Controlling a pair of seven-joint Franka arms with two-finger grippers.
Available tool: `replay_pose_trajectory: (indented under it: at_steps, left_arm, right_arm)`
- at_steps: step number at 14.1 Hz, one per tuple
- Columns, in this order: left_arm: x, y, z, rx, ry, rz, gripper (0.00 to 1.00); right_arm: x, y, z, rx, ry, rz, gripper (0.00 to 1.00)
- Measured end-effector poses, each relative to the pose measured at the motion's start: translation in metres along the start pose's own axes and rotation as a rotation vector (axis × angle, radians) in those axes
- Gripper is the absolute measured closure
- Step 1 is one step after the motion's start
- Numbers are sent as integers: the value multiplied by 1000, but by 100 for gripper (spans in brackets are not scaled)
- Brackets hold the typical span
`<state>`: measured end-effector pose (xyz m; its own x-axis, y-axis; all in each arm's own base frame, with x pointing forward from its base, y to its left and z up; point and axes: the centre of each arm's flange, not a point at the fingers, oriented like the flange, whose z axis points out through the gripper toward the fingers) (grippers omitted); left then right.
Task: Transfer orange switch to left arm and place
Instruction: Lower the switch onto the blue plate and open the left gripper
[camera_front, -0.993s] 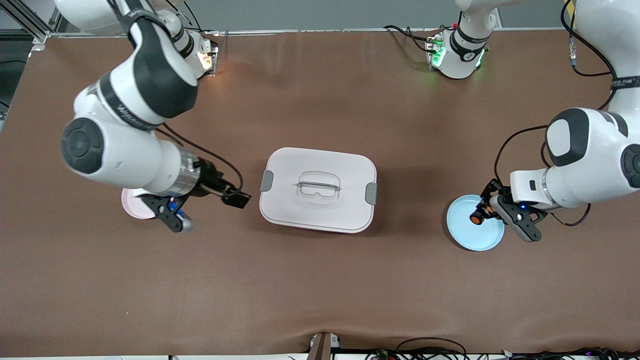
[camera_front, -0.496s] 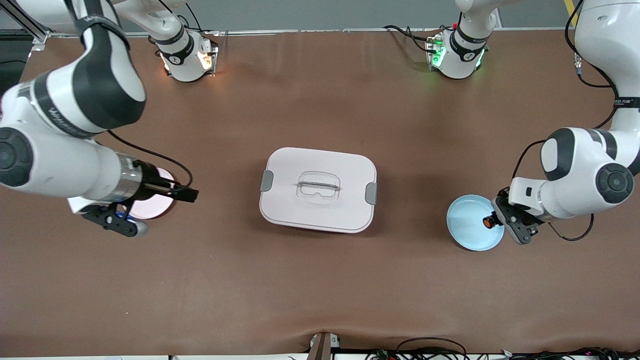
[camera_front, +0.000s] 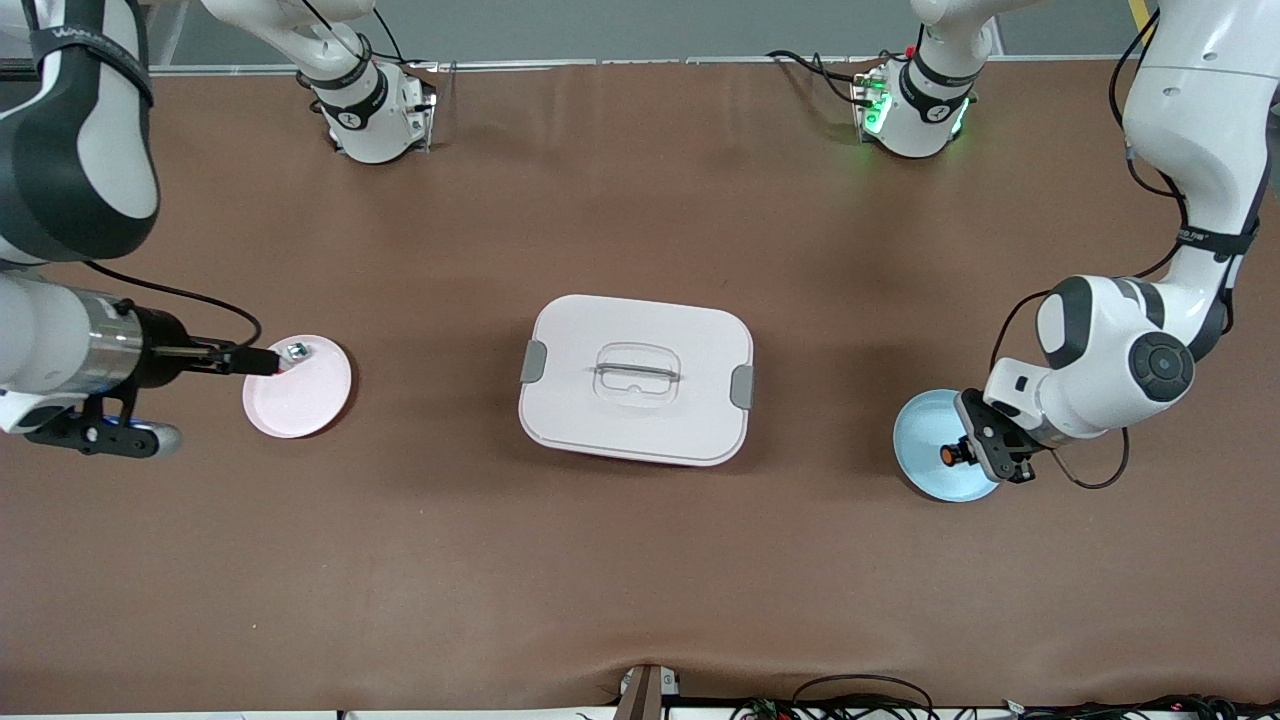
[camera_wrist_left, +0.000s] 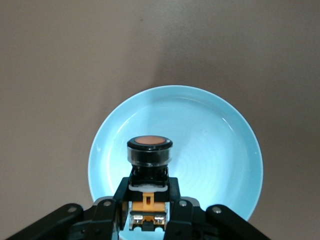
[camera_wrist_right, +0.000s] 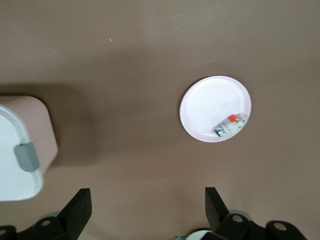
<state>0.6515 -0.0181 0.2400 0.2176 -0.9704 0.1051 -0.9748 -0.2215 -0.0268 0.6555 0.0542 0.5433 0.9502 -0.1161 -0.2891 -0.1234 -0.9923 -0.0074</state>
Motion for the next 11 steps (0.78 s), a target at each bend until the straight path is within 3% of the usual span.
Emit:
replay_pose_trajectory:
  at_steps: [4, 11]
  left_arm:
    - [1, 7, 15, 28, -29, 75, 66]
    - [1, 17, 34, 23, -64, 137, 66]
  right_arm:
    - [-7, 43, -5, 6, -54, 3, 0]
    - [-8, 46, 2, 5, -85, 1, 0]
